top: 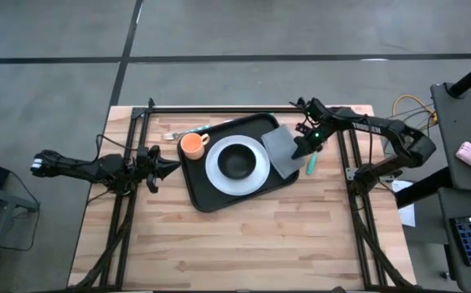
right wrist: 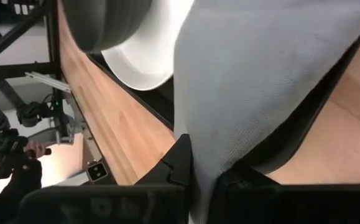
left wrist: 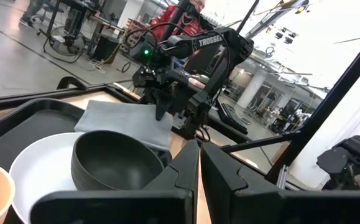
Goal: Set up tray
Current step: Put the gray napkin on the black tray to the right of the white plate
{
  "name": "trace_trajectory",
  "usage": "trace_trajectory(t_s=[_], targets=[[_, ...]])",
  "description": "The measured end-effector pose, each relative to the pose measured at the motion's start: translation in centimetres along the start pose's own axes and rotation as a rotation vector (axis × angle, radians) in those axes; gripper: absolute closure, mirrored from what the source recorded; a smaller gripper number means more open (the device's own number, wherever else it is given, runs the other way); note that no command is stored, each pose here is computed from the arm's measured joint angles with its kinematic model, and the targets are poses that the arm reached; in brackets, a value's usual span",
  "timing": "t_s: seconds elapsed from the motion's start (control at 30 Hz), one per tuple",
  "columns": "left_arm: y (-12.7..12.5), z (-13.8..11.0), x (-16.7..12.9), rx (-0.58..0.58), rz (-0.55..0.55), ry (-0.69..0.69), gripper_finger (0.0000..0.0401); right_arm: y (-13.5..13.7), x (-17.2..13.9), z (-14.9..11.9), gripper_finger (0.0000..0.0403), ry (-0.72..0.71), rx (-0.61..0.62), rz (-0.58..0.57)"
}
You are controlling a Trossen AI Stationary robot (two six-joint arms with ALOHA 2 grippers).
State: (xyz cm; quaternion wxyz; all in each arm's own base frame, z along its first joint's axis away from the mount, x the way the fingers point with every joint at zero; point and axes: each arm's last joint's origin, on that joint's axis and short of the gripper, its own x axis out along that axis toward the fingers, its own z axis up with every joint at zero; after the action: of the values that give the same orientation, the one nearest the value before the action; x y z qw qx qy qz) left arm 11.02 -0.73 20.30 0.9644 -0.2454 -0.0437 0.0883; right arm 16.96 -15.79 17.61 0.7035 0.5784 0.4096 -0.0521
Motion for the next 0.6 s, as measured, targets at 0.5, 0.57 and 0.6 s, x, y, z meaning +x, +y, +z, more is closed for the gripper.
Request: trace_trajectory(t_s=[0.5,0.57,0.6], targets=[[0.0,0.0,0.0,-0.005,0.000,0.000,0.0401,3.4,-3.0,1.4,0.0214,-0.180,-0.154,-0.139],[0.0,0.0,0.0,-0.005,-0.001,0.000,0.0401,4.3,-3.8,1.8,0.0200,-0.225,-0.210,-0.166],[0.0,0.0,0.0,-0.005,0.000,0.000,0.0401,4.8,-4.2,1.9,0.0196,-0.245,-0.229,-0.178]])
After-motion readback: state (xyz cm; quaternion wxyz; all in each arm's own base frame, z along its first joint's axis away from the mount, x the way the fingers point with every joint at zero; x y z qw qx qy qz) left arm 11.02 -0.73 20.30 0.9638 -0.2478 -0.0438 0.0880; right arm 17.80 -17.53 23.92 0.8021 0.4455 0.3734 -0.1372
